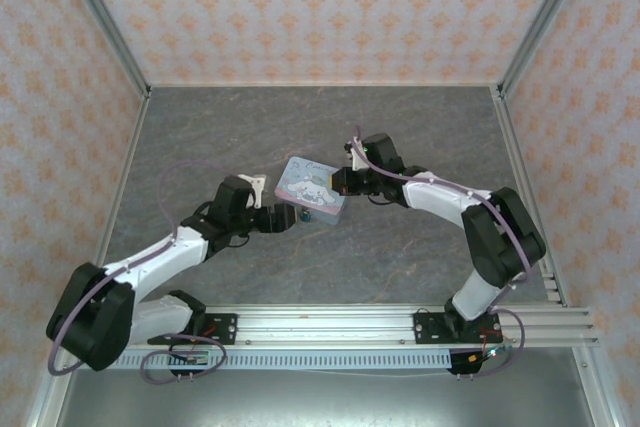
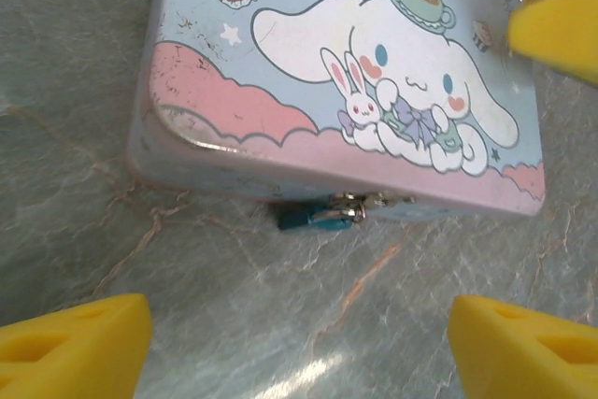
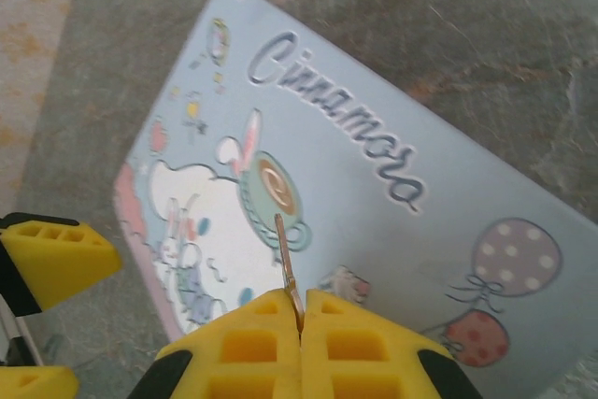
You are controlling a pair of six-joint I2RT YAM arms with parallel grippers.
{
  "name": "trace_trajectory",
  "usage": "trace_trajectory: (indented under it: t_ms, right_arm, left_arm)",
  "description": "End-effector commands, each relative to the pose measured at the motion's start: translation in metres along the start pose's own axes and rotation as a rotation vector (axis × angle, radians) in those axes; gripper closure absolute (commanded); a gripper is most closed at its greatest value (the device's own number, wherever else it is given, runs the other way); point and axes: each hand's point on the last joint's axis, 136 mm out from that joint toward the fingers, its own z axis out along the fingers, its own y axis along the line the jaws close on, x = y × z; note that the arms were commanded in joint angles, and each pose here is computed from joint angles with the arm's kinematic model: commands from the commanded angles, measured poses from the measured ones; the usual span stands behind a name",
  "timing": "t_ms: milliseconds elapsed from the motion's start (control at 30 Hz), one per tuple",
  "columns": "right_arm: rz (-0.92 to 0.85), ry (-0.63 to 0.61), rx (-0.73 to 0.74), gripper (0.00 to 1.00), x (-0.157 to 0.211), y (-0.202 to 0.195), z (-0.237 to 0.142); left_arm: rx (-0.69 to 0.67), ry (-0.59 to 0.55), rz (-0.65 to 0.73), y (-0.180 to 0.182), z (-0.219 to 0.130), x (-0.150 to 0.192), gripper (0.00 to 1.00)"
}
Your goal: Unlock the padlock with the key
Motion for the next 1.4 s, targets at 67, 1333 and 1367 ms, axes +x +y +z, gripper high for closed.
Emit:
trace_trajectory:
  t_ms: [67, 1333, 1367]
  right_arm:
    - [0.026, 0.055, 0.079, 1.0, 0.013, -0.017, 0.005]
    - [0.017, 0.085, 0.118, 1.0, 0.023, -0.026, 0.004]
    - [0.016, 0.085, 0.117, 1.0, 0.023, -0.026, 0.004]
  left_arm:
    - [0.084, -0.026, -0.023, -0.012, 0.022, -0.006, 0.17]
    - [0.081, 0.072, 0.036, -0.03, 0.081, 0.026, 0.46]
    - [0.08, 0.072, 0.039, -0.03, 0.082, 0.027, 0.47]
